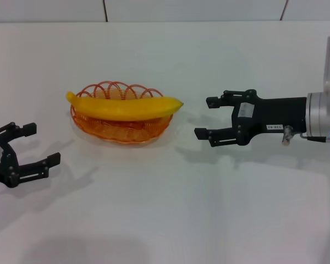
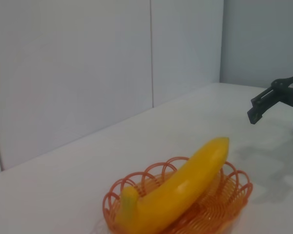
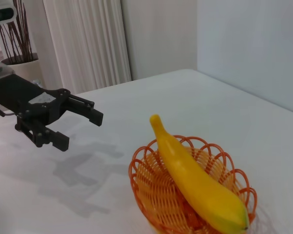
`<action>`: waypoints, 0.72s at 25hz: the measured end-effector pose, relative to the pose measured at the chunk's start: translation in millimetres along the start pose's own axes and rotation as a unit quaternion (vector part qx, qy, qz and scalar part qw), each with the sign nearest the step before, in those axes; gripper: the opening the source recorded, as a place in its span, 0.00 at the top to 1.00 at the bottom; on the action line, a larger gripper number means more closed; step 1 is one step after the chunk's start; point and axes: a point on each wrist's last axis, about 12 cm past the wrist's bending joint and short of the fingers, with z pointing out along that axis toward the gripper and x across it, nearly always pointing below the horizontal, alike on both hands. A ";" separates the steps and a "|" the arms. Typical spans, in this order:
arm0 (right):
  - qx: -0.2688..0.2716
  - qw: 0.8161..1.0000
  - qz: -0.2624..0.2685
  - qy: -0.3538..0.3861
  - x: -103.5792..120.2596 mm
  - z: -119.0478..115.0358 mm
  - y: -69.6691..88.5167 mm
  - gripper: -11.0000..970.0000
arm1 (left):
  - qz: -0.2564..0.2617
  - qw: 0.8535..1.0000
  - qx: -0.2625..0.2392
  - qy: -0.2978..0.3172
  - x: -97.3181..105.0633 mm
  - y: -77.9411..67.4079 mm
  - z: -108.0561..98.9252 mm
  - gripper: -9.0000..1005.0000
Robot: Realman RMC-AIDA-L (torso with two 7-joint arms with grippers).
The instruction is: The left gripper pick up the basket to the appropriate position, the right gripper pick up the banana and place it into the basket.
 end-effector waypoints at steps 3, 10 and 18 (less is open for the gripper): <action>-0.001 1.000 0.000 -0.001 -0.6 0.2 0.0 0.12 | 0.000 1.000 0.001 0.000 -0.3 0.1 0.6 0.10; -0.001 1.000 -0.003 -0.002 -1.3 0.4 -0.1 0.12 | 0.001 1.000 0.003 -0.001 -1.1 0.3 2.2 0.09; -0.001 1.000 -0.005 -0.003 -1.5 0.4 -0.2 0.12 | 0.000 1.000 0.005 -0.002 -1.0 -0.6 3.2 0.10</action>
